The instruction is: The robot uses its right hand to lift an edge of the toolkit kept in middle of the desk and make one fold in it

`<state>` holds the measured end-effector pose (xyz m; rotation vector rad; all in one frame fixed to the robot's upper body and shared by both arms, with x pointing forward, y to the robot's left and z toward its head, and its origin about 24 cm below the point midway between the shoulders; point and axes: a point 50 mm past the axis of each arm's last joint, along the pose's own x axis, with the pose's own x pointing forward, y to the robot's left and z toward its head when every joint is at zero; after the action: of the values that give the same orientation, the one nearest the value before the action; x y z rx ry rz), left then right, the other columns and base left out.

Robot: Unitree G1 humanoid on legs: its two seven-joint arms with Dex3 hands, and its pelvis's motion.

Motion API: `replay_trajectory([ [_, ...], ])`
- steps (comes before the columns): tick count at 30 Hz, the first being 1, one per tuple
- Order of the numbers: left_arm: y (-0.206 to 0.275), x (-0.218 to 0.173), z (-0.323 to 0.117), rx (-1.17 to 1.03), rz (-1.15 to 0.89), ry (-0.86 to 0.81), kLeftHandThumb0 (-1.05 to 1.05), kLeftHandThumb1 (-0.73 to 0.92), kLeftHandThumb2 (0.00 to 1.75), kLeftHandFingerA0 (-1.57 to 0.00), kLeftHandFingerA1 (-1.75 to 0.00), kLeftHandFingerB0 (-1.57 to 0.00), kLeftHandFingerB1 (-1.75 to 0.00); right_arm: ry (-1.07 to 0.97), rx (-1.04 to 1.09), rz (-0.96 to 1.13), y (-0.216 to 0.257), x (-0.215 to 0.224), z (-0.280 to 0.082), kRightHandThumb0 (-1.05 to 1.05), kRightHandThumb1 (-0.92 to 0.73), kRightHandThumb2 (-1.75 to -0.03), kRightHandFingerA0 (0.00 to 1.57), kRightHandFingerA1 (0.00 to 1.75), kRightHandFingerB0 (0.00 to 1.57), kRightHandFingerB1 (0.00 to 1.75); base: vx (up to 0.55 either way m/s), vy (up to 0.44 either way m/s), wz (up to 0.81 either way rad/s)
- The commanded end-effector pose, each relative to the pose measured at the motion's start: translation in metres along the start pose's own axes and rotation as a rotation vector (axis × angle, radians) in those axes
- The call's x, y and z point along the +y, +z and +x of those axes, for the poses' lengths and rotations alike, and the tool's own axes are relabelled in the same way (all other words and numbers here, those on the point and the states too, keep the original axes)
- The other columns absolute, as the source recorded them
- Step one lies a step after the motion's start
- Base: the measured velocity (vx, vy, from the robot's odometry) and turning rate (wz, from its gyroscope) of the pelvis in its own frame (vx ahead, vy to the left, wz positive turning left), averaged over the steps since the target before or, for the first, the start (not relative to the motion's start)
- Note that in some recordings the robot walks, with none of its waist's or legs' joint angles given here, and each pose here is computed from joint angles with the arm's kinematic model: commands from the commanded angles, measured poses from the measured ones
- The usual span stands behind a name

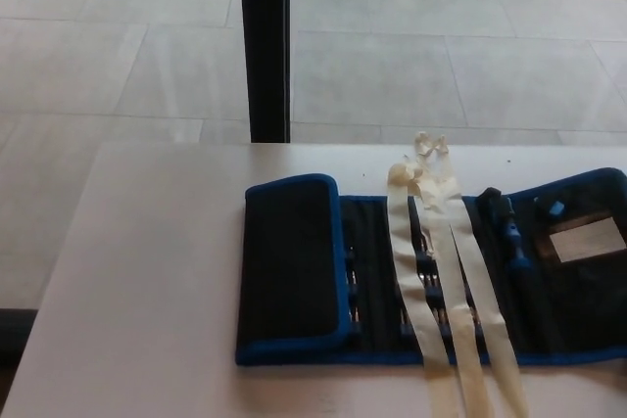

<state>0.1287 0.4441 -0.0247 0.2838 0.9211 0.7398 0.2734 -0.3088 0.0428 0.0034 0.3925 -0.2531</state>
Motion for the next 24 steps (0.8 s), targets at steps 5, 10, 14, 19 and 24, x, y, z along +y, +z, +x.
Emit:
replay_trajectory([
  [5, 0.002, 0.010, -0.001, -0.004, -0.012, 0.019, -0.75, 0.89, 0.66, -0.45, -0.68, -0.31, -0.48, 0.102, -0.051, -0.048, 0.012, 0.020, -0.006, -0.59, -0.76, -0.63, 0.63, 0.49, 0.47, 0.42, 0.00, 0.000, 0.00],
  [10, 0.003, 0.010, -0.001, -0.007, 0.022, 0.018, -0.76, 0.91, 0.66, -0.45, -0.67, -0.33, -0.49, 0.131, -0.139, -0.153, 0.028, 0.033, -0.016, -0.59, -0.77, -0.64, 0.67, 0.45, 0.48, 0.40, 0.00, 0.000, 0.00],
  [14, 0.001, 0.010, -0.001, -0.006, 0.035, 0.012, -0.76, 0.91, 0.68, -0.44, -0.68, -0.32, -0.49, 0.143, -0.180, -0.184, 0.033, 0.042, -0.022, -0.62, -0.61, -0.96, 0.61, 0.60, 0.42, 0.54, 0.00, 0.000, 0.03],
  [19, 0.002, 0.010, -0.001, -0.005, 0.019, 0.012, -0.75, 0.90, 0.66, -0.46, -0.69, -0.32, -0.49, 0.184, -0.216, -0.201, 0.034, 0.053, -0.026, -0.63, -0.60, -0.94, 0.62, 0.60, 0.39, 0.53, 0.00, 0.000, 0.06],
  [24, 0.003, 0.011, -0.001, -0.005, 0.000, 0.009, -0.75, 0.90, 0.67, -0.39, -0.67, -0.30, -0.49, 0.192, -0.214, -0.209, 0.026, 0.058, -0.025, -0.62, -0.60, -0.94, 0.62, 0.61, 0.40, 0.54, 0.00, 0.000, 0.00],
])
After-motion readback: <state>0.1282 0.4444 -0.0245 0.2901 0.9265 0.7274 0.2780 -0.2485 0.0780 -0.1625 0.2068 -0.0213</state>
